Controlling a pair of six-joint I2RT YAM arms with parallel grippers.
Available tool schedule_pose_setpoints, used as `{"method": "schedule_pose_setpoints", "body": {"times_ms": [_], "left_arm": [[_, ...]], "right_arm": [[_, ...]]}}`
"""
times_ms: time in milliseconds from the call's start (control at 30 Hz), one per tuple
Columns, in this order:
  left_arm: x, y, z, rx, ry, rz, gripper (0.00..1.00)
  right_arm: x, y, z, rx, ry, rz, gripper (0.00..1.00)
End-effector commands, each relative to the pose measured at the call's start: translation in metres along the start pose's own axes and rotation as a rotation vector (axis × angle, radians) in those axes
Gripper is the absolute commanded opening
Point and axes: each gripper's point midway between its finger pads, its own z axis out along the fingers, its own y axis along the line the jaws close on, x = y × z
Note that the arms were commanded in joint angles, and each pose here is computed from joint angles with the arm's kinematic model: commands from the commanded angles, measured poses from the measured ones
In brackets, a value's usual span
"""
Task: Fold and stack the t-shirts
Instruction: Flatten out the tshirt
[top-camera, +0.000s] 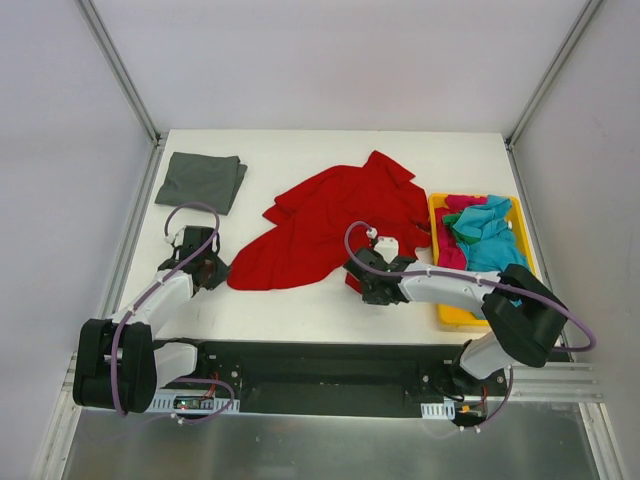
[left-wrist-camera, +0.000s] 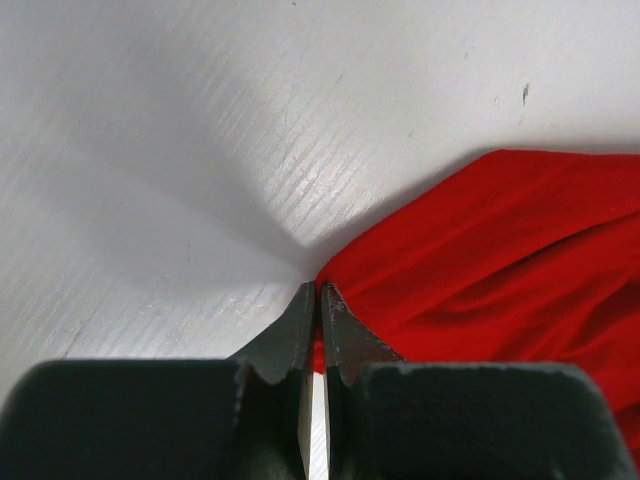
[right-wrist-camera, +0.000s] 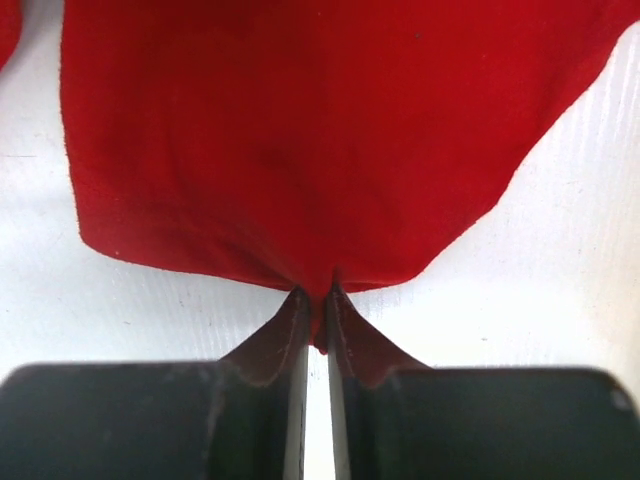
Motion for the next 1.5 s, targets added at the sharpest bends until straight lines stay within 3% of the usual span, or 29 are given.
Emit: {"method": "schedule_pose_setpoints", "body": {"times_ms": [0, 33, 200, 433, 667, 933, 1067, 1233, 1467], "left_arm": [[-0.007, 0.006, 0.001, -0.027, -0.027, 0.026, 0.00], [-0.007, 0.005, 0.000, -0.023, -0.028, 0.026, 0.00], [-0.015, -0.011, -0.011, 0.045, -0.047, 0.028, 0.00], [-0.064, -0.065, -0.068, 0.206, -0.155, -0.014, 0.00], [-0.130, -0.118, -0.165, 0.357, -0.321, -0.059, 0.00], [-0.195, -0.153, -0.319, 0.552, -0.571, -0.089, 0.00], [-0.208, -0.158, -0.400, 0.663, -0.687, -0.059, 0.00], [-0.206, -0.141, -0.489, 0.784, -0.847, -0.032, 0.00], [-0.182, -0.109, -0.564, 0.919, -0.983, -0.015, 0.00]], "right_arm": [[0.030, -0.031, 0.010, 0.081, 0.073, -0.032, 0.05], [0.027, -0.030, 0.008, 0.073, 0.056, -0.029, 0.00], [-0.015, -0.031, -0.020, 0.037, -0.112, -0.031, 0.00], [-0.107, -0.050, -0.096, -0.044, -0.354, 0.008, 0.00], [-0.197, -0.088, -0.227, -0.130, -0.666, 0.065, 0.00], [-0.256, -0.122, -0.384, -0.161, -0.946, 0.042, 0.00], [-0.261, -0.134, -0.454, -0.252, -1.051, 0.021, 0.00], [-0.244, -0.132, -0.528, -0.484, -1.170, -0.059, 0.00], [-0.202, -0.138, -0.574, -0.697, -1.281, -0.136, 0.00]]}}
